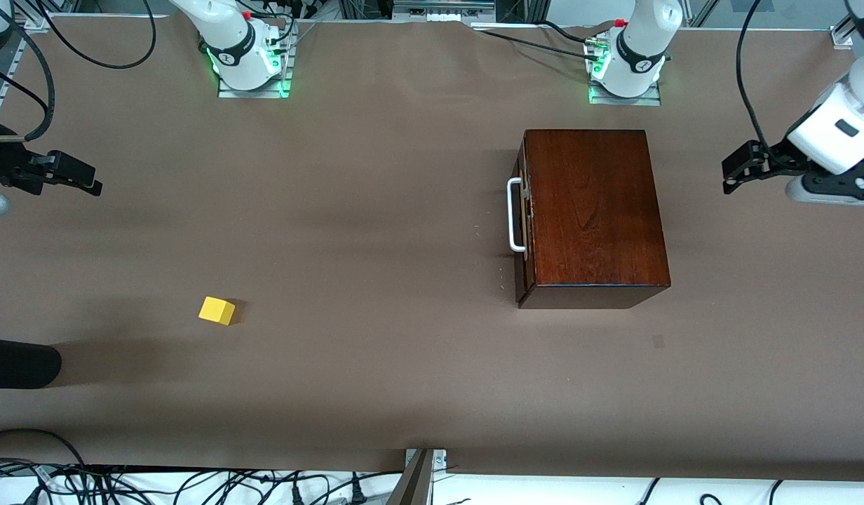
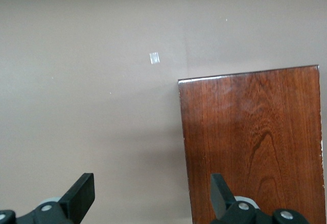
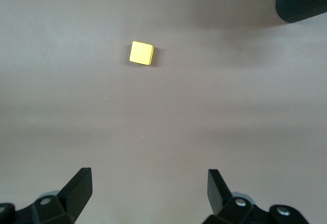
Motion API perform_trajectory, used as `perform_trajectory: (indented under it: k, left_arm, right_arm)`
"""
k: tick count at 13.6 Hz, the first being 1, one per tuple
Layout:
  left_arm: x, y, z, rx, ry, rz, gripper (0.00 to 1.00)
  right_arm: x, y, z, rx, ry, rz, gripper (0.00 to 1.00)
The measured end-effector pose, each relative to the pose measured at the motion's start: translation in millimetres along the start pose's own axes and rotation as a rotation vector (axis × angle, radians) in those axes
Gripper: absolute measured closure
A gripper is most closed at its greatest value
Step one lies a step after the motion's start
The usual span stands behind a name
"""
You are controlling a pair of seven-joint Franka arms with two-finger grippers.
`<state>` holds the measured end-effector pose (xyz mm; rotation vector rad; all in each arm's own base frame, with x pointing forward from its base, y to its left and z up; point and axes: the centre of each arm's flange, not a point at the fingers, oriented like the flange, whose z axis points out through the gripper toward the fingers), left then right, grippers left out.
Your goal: Open drawer, take yellow block, close drawer
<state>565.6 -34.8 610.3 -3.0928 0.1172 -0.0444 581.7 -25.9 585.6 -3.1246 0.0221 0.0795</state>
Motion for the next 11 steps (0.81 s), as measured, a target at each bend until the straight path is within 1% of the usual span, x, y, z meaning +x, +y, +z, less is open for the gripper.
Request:
perform_trajectory:
  k: [2,7,11]
  left_arm:
    - [1,-2,0,0.0,0.001,-0.004,0.0]
    - [5,7,10,0.001,-0.021,0.013,0.0]
    - [-1,14,16,0.001,-0.085,0.024,0.0]
  right_arm:
    - [0,1,0,0.0,0.0,0.002,0.0]
    - [0,2,0,0.0,0.0,0.004,0.0]
    - [0,2,0,0.0,0.0,0.004,0.0]
